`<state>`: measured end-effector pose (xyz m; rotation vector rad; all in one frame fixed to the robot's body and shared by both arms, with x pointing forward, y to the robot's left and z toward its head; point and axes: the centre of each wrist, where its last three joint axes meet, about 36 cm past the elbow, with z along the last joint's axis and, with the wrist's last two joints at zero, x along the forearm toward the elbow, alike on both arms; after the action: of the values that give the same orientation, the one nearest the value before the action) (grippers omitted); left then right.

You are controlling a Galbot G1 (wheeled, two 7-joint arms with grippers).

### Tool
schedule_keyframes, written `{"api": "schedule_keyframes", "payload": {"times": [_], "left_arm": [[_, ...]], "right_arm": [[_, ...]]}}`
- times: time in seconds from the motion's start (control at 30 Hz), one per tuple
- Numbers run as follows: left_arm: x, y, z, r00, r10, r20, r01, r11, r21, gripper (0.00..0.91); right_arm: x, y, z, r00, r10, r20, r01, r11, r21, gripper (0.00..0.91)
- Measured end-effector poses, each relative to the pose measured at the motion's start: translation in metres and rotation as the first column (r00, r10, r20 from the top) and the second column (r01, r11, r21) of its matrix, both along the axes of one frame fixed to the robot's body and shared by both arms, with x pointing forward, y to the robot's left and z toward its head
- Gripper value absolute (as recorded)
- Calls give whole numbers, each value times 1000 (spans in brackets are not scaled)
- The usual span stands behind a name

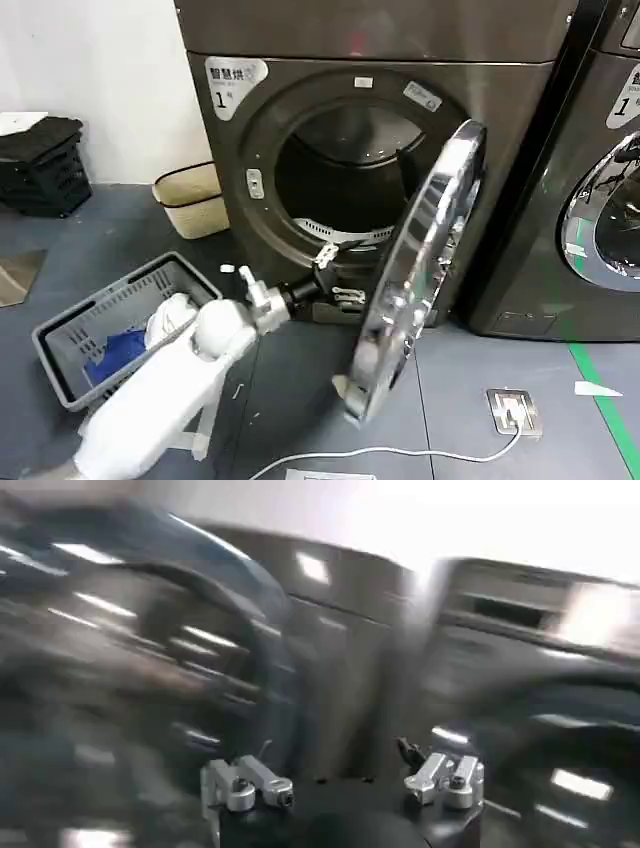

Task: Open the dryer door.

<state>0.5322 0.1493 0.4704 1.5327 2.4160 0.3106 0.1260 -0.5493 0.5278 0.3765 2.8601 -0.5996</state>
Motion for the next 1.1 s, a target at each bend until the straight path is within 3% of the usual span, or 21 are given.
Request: {"api": "schedule_keyframes", "payload": {"times": [0.2, 0.33, 0.47, 0.73, 0.87, 1.1], "left_arm": [[5, -33, -3, 1000, -26, 1, 26, 1000, 4, 907], [6, -55, -3, 999, -46, 3, 46, 999, 7, 907], [5, -77, -3, 998, -57, 7, 57, 998, 20, 907], [1, -124, 0, 996, -87, 8, 87, 996, 16, 907], [-1, -147, -1, 995, -101, 11, 101, 995, 26, 907], [-4, -187, 2, 991, -132, 23, 131, 990, 50, 907]], "right_arm": [[-40, 1, 2, 919, -393, 22, 392, 920, 22, 907], [-59, 4, 5, 830, -557, 20, 556, 830, 50, 907], [-77, 4, 7, 719, -695, 7, 695, 718, 29, 907], [-114, 6, 7, 542, -840, 23, 840, 542, -11, 907], [-125, 13, 5, 429, -904, 2, 903, 428, -35, 907], [-154, 20, 4, 256, -967, -3, 960, 255, -118, 907]]}}
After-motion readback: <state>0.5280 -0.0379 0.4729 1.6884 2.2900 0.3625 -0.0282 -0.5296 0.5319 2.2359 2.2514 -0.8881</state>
